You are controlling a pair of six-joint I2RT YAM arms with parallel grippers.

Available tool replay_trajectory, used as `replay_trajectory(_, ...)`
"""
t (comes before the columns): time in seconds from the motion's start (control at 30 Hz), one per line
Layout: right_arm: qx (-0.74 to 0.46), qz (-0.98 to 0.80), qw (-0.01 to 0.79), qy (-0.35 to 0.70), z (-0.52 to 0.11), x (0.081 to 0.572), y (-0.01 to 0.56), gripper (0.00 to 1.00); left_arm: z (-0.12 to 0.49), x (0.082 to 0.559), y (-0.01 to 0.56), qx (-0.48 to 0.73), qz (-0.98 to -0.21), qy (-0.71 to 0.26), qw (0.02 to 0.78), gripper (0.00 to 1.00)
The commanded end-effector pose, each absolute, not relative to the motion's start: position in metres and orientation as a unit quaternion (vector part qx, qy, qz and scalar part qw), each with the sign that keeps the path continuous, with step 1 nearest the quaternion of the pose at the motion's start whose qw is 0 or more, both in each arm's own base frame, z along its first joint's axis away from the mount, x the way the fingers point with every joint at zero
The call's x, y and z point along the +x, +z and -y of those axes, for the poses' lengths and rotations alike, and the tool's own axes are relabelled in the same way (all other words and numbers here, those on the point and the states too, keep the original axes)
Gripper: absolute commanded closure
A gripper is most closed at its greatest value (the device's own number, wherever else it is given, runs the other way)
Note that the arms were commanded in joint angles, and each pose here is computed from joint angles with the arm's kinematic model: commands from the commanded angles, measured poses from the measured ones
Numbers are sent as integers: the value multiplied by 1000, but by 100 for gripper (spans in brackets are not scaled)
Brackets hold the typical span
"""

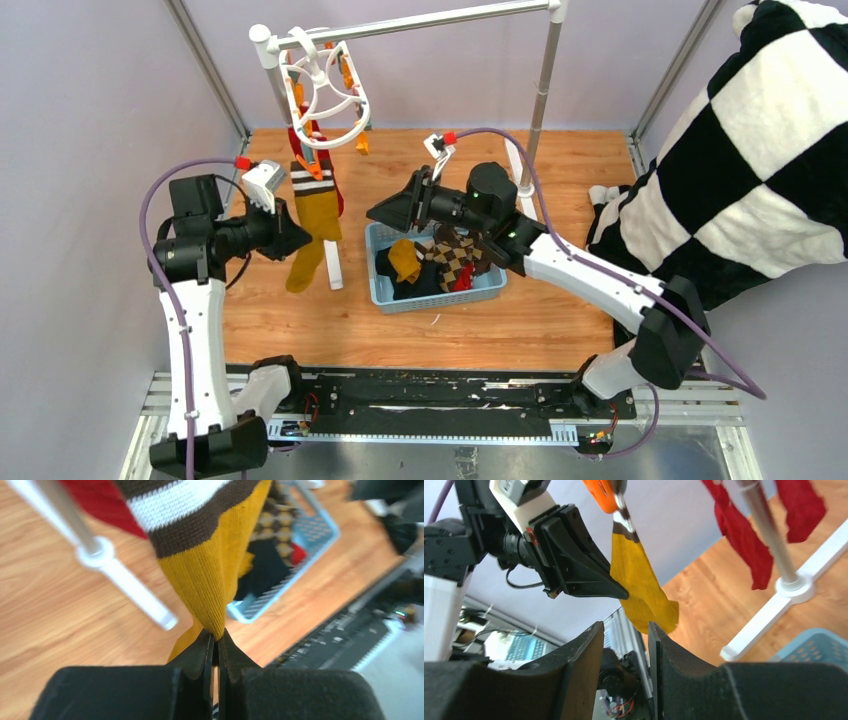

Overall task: Remove the socks clipped to the hanger
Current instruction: Remove the sock from the hanger.

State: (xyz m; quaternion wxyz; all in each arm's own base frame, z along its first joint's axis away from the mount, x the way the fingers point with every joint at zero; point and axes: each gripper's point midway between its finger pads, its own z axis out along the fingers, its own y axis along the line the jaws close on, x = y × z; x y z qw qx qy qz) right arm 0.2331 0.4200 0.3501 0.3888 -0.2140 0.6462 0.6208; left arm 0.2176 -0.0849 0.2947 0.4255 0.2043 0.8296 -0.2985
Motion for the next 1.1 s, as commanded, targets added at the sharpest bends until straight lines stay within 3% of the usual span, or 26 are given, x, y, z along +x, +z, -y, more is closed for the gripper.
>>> replay_trajectory(0.0,-205,-663,457,556,-402,245,358,57,24,234,304,118,-863,-105,481,100)
replay_trajectory(0.27,-219,-649,471,556,-408,235,380,56,-10,221,349,90,-825,19,558,100)
replay_trajectory(0.4,-239,-637,472,560,-422,220,392,52,15,212,356,130,-807,-32,575,100)
replay_trajectory(0.47,-242,-635,473,561,-428,217,395,45,34,208,354,152,-800,-79,575,100)
replay_trajectory(0.7,-243,-629,476,565,-452,223,399,42,83,189,352,198,-776,-222,556,100)
replay_trajectory(1.07,-217,-610,489,585,-489,246,403,37,97,181,342,211,-770,-271,537,100)
